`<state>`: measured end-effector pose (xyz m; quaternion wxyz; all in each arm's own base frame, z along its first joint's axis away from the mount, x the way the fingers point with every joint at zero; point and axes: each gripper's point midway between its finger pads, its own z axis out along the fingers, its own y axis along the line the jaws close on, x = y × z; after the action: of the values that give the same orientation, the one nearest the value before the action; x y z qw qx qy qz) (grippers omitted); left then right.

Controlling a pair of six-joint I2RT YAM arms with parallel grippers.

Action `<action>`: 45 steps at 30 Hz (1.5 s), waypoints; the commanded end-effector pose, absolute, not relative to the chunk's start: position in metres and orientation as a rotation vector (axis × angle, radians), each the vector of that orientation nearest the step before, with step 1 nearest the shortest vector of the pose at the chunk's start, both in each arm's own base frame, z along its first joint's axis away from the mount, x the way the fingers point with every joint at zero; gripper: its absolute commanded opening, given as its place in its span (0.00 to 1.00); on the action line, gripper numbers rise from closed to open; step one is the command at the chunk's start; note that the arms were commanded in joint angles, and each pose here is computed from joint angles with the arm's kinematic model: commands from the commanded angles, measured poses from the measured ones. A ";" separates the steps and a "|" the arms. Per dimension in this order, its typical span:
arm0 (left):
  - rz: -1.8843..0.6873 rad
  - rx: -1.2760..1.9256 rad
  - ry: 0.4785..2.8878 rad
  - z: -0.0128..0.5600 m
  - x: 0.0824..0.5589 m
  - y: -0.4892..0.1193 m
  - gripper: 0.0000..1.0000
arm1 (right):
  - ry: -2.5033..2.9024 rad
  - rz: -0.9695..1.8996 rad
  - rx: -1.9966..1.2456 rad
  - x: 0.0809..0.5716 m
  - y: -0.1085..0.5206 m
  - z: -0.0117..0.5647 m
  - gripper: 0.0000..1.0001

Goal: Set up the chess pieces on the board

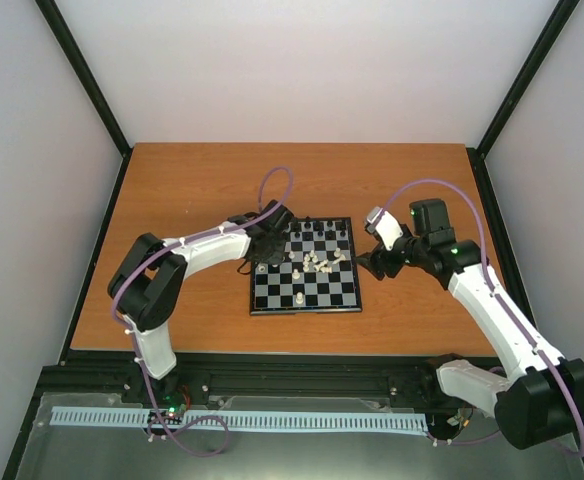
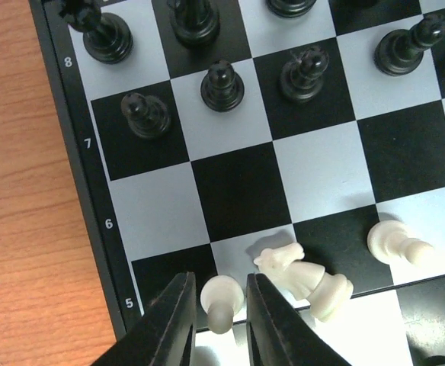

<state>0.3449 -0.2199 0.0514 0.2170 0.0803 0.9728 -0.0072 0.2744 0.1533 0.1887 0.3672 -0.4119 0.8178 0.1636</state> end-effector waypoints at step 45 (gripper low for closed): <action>-0.075 0.336 2.642 0.101 0.277 -0.219 0.08 | 1.982 0.373 -1.050 0.245 0.142 0.201 0.83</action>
<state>0.2977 -0.2306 0.1154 0.2657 0.1189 0.9551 -0.0555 0.2421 0.1416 0.2016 0.4155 -0.4160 0.7950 0.1495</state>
